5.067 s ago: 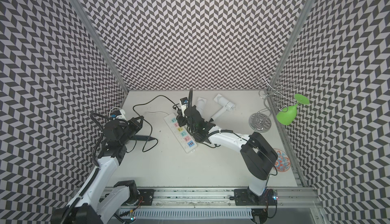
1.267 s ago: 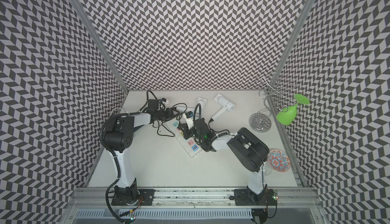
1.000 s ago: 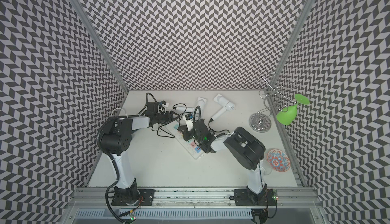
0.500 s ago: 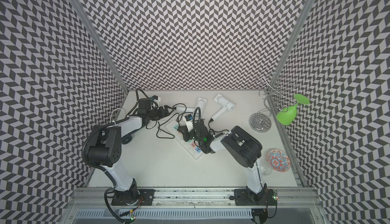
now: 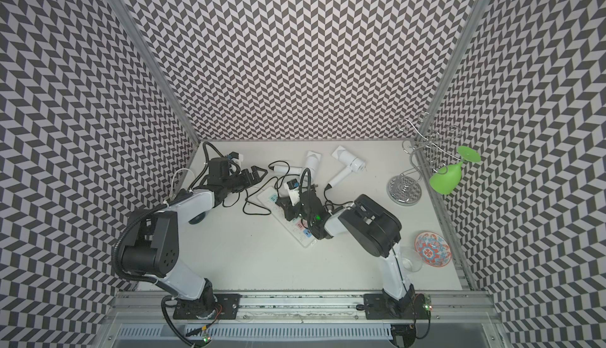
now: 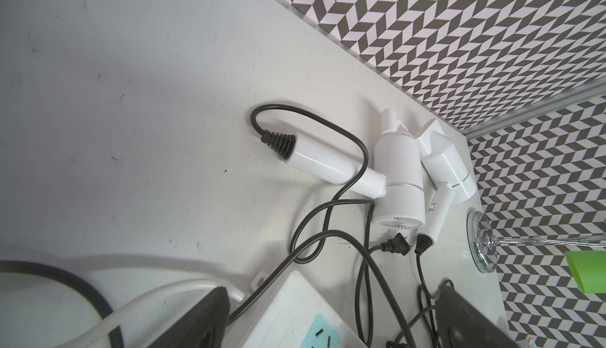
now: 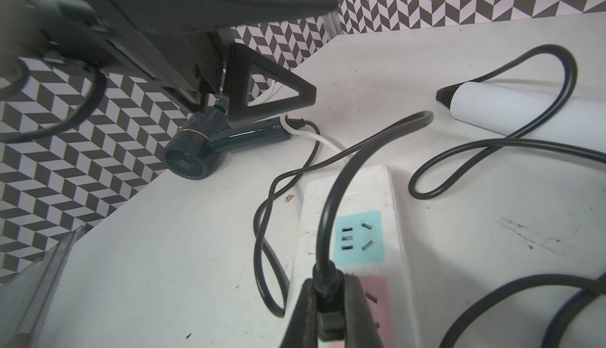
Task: Charge the blow dryers
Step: Insert the plug into the socket.
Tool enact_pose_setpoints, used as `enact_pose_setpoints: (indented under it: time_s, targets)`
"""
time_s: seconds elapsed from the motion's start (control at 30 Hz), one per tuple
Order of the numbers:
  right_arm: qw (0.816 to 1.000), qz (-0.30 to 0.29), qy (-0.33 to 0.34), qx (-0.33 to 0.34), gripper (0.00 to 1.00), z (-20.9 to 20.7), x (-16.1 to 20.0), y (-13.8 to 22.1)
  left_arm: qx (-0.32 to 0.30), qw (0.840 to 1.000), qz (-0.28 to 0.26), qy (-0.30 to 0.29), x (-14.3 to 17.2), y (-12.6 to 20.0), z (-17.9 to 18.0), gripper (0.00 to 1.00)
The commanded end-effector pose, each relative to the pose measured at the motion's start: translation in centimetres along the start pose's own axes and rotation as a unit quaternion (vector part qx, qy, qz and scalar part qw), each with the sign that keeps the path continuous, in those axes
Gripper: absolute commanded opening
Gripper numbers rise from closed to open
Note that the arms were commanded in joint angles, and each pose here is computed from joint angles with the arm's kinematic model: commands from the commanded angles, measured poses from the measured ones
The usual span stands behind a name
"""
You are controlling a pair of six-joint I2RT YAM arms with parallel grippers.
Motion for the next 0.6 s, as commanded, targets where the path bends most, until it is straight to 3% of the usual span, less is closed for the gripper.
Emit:
enact_pose_setpoints:
  time_s: [0.0, 0.57]
  targets:
    - [1.000, -0.006, 0.010, 0.012, 0.00, -0.38, 0.13, -0.23, 0.009, 1.000, -0.023, -0.008, -0.54, 0.97, -1.01, 0.99]
    - [0.999, 0.015, 0.028, 0.026, 0.00, -0.80, 0.97, -0.09, 0.004, 1.000, -0.021, -0.013, 0.31, 1.04, -1.01, 0.99]
Point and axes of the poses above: each gripper's point midway between its finger pads, its own y axis back along the fingers, its own z axis along the line the jaws close on, x = y × z, the point moved 2 cm from there along y, back along the fingers, and after that the axes turned 10 degrees about y, right-handed, at the moved point
